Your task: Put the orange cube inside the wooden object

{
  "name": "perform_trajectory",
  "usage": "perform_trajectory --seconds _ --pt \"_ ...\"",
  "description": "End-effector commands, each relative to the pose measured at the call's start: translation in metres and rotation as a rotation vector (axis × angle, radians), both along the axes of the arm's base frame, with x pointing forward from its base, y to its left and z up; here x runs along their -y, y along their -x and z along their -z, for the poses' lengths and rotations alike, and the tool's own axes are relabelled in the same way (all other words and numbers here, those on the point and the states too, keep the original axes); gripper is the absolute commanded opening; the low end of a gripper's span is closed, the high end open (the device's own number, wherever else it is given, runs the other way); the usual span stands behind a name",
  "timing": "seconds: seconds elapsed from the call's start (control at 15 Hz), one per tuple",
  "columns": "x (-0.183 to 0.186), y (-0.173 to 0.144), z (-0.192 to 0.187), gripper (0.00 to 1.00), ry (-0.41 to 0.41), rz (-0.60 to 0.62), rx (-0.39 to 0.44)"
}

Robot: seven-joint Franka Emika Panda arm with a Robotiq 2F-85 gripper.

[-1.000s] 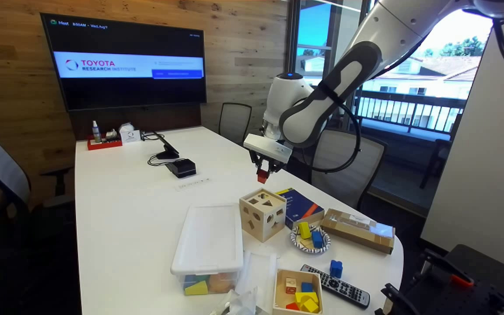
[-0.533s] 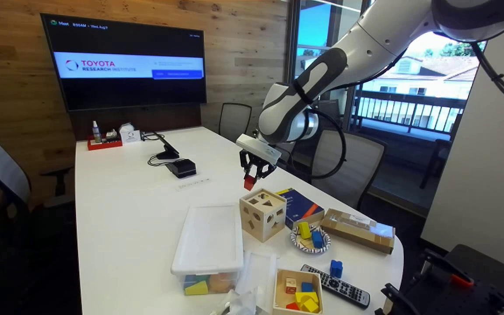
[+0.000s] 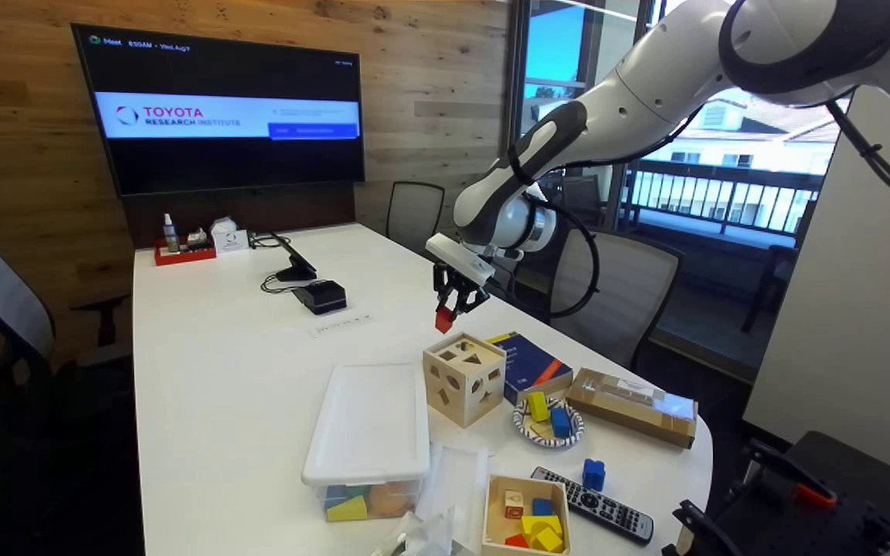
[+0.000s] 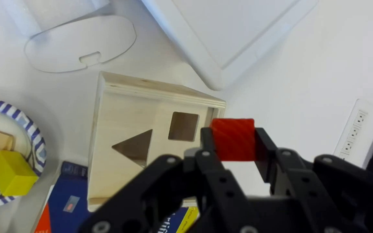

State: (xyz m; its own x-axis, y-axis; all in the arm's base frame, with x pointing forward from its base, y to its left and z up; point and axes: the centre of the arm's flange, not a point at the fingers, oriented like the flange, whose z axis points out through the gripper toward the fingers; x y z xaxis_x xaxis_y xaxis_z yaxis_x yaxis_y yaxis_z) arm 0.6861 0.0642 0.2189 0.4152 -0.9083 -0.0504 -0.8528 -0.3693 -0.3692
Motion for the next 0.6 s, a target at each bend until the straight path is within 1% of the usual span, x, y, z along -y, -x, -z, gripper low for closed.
perform_trajectory --seconds 0.0,0.53 --pt "0.012 -0.023 0.014 0.08 -0.062 0.025 -0.045" --pt "0.018 -0.036 0.037 0.08 -0.127 0.049 -0.144"
